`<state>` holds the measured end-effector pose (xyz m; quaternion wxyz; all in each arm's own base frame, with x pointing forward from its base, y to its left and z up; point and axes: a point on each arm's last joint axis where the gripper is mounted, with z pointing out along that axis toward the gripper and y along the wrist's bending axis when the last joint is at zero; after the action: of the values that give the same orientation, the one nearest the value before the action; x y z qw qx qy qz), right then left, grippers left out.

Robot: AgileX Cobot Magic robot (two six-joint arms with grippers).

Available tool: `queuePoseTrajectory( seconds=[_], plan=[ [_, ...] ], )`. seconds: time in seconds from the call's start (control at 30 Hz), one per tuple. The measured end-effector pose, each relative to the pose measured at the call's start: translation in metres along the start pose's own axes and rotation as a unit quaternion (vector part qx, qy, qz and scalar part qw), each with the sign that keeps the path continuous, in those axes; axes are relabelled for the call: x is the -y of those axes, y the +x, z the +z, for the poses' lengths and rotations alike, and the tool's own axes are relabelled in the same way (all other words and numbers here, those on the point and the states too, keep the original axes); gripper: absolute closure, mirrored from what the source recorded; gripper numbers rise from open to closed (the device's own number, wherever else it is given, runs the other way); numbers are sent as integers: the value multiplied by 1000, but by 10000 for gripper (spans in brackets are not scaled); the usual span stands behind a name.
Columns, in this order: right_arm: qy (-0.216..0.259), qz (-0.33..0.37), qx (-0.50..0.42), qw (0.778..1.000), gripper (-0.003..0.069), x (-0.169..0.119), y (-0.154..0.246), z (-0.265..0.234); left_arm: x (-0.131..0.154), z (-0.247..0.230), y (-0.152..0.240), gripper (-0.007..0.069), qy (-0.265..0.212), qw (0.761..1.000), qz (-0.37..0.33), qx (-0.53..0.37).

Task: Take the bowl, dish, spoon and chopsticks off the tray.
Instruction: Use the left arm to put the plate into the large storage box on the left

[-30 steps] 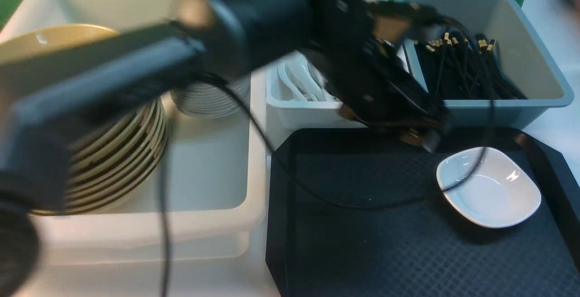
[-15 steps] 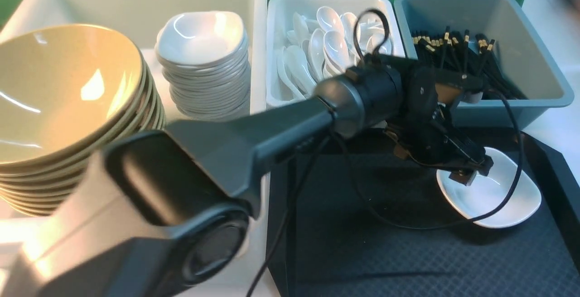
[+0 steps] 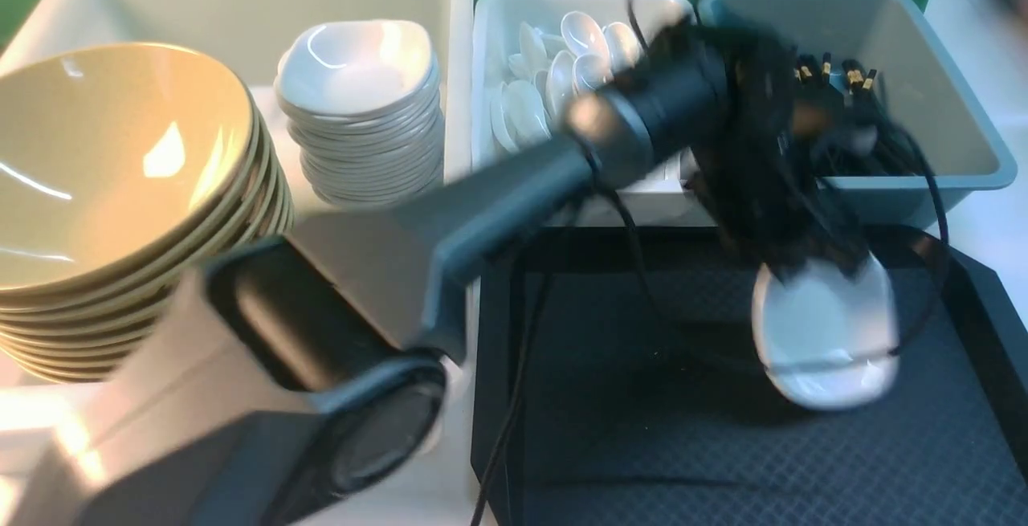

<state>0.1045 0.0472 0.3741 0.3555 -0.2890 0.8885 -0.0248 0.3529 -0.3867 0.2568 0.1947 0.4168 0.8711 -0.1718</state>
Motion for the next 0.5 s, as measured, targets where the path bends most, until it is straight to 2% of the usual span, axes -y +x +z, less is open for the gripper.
queuePoseTrajectory(
  seconds=[0.07,0.1,0.13,0.17,0.23,0.37,0.43,0.5],
  plan=[
    [-26,11,33,999,626,-5,-7,1,-9,-57,-11,624,-44,998,23,38],
    [-29,12,40,999,626,-5,-8,1,-9,-63,-12,624,-49,998,24,43],
    [-59,8,62,996,626,-11,-16,4,-16,-110,-16,624,-90,992,31,83],
    [-63,6,63,996,626,-12,-17,5,-17,-122,-17,624,-96,991,31,93],
    [-112,-8,74,991,626,-22,-33,12,-27,-186,-13,624,-142,979,18,144],
    [-190,-30,71,979,624,-38,-64,28,-61,-274,10,625,-215,954,-46,204],
    [-220,-38,70,972,624,-44,-79,36,-90,-302,28,625,-250,939,-97,214],
    [-231,-42,67,970,624,-47,-85,42,-116,-316,45,625,-271,929,-143,209]
  ],
)
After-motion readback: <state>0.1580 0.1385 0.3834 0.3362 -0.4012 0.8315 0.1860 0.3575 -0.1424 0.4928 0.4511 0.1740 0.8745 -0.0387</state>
